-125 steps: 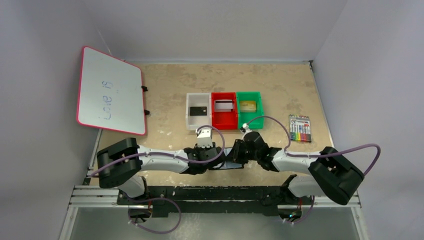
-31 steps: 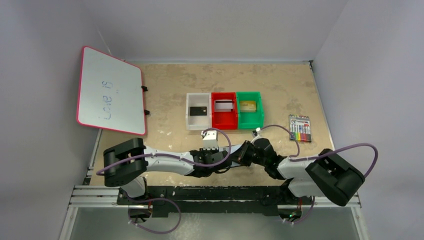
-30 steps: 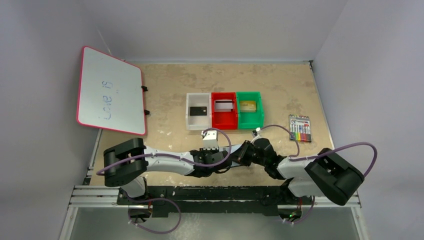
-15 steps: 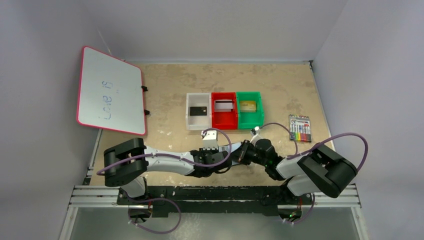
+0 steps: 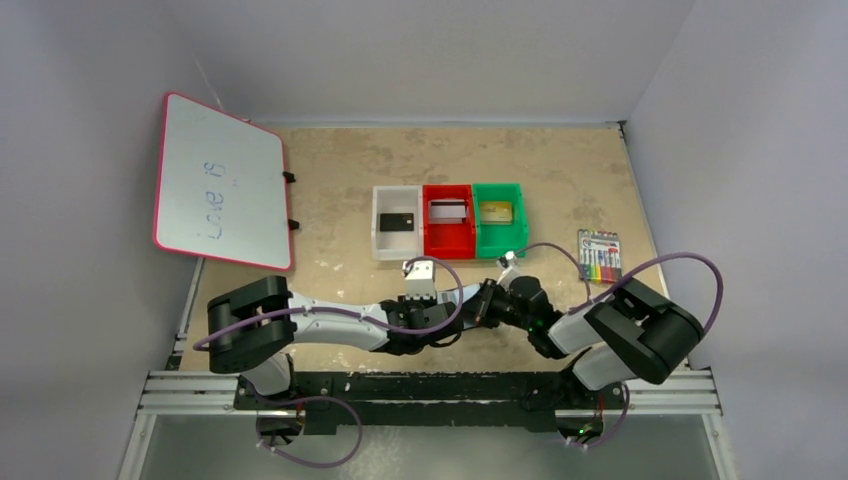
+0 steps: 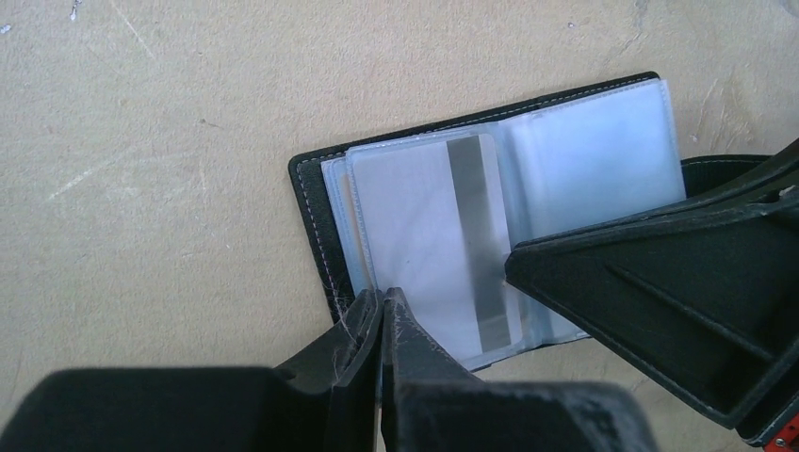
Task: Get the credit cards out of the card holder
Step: Remove the credit card from the card holder.
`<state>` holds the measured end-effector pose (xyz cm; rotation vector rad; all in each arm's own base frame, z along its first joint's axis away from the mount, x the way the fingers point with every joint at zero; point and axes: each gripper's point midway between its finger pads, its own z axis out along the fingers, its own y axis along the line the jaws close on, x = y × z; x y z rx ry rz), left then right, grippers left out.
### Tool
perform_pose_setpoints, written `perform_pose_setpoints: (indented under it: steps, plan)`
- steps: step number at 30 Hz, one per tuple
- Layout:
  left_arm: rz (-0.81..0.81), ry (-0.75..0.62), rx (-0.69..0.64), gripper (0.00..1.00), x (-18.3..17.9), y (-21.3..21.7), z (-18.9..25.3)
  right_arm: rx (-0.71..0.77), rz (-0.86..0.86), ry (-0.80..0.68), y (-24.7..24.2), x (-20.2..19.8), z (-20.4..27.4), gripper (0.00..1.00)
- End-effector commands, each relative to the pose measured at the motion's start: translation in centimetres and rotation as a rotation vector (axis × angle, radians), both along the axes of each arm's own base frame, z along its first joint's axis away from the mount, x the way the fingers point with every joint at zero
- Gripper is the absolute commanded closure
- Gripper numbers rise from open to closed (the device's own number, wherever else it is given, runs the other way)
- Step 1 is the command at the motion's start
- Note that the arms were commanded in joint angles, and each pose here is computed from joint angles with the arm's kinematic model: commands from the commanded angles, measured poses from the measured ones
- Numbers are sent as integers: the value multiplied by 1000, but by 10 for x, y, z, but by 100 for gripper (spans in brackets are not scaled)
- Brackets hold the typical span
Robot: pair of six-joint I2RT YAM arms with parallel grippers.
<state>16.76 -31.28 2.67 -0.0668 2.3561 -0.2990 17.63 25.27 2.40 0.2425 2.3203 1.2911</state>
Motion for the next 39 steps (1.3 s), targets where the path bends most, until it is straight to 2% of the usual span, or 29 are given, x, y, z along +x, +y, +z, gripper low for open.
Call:
perform_pose_setpoints:
  steps: [1,5,11,14,19,26,29,34,36,39]
  plan:
    - [-43,54,-39,100,-11,-14,-10,119,161,-21,28,-15,26,91]
    - [-45,50,-47,100,-10,-15,-8,151,213,-17,35,-20,26,87]
    - [-47,52,-43,100,-11,-15,-8,55,115,41,23,-12,1,79]
    - [-48,50,-38,100,-10,-14,-8,-18,63,63,14,-6,-10,78]
    - [-53,51,-36,100,-10,-14,-9,-31,41,43,11,-2,-7,78]
    - [-51,48,-50,100,-11,-15,-9,-69,34,48,7,-2,-9,84]
    - [-52,48,-61,100,-11,-17,-9,-28,65,29,13,-4,-2,87]
    - [-54,52,-87,100,-12,-19,-10,160,143,0,26,-20,28,97]
    - [-57,52,-105,100,-12,-21,-9,178,113,-19,26,-14,33,95]
    - [-65,54,-140,100,-14,-24,-8,118,90,-15,27,-4,27,87]
